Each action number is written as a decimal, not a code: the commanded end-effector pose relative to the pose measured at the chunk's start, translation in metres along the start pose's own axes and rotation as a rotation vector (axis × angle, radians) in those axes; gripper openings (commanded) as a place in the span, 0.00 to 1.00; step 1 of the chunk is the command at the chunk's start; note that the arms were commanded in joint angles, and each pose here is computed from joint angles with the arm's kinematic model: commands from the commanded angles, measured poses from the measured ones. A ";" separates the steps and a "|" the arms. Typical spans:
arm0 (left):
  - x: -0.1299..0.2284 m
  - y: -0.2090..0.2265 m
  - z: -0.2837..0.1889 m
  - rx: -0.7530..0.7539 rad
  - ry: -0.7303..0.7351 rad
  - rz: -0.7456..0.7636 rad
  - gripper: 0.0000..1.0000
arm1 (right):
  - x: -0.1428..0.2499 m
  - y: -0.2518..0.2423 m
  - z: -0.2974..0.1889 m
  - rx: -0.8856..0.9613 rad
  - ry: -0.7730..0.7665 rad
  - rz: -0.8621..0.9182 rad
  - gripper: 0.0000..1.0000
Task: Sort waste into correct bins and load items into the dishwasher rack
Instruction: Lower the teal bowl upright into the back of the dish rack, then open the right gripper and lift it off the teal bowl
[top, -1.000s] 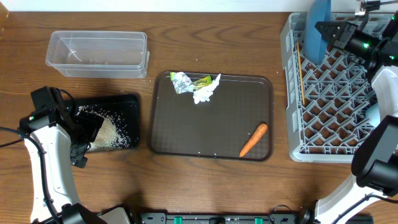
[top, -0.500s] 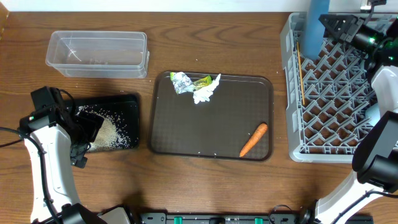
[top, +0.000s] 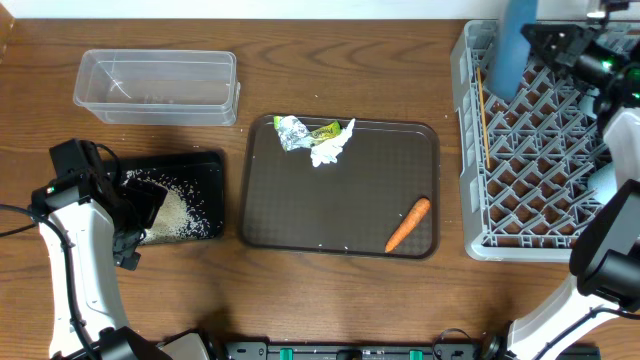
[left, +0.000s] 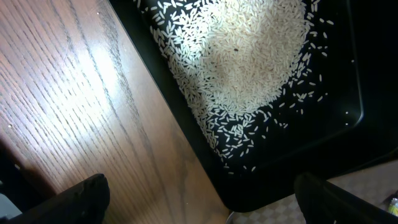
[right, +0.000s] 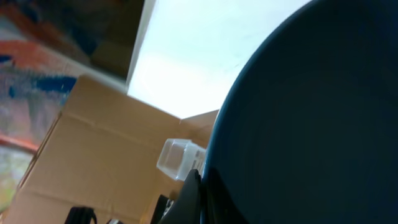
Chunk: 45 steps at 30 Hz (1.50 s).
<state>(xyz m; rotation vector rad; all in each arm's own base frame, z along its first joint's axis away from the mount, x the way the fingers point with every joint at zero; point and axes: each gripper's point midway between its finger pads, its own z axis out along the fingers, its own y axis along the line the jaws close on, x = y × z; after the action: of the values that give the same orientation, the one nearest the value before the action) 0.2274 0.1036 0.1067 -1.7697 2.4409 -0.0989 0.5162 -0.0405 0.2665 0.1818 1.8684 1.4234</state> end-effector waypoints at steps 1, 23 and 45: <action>-0.004 -0.001 -0.007 0.009 -0.022 -0.001 0.98 | -0.009 -0.010 -0.014 0.024 -0.030 0.011 0.01; -0.004 -0.001 -0.007 0.009 -0.022 -0.001 0.98 | -0.020 -0.035 -0.066 0.088 -0.098 0.115 0.17; -0.004 -0.001 -0.007 0.009 -0.021 -0.001 0.98 | -0.045 0.025 -0.163 0.383 -0.367 0.055 0.99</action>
<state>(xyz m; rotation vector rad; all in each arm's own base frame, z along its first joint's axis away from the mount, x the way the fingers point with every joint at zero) 0.2276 0.1036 0.1067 -1.7690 2.4410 -0.0995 0.4465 -0.1688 0.3028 0.6561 1.8219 1.1716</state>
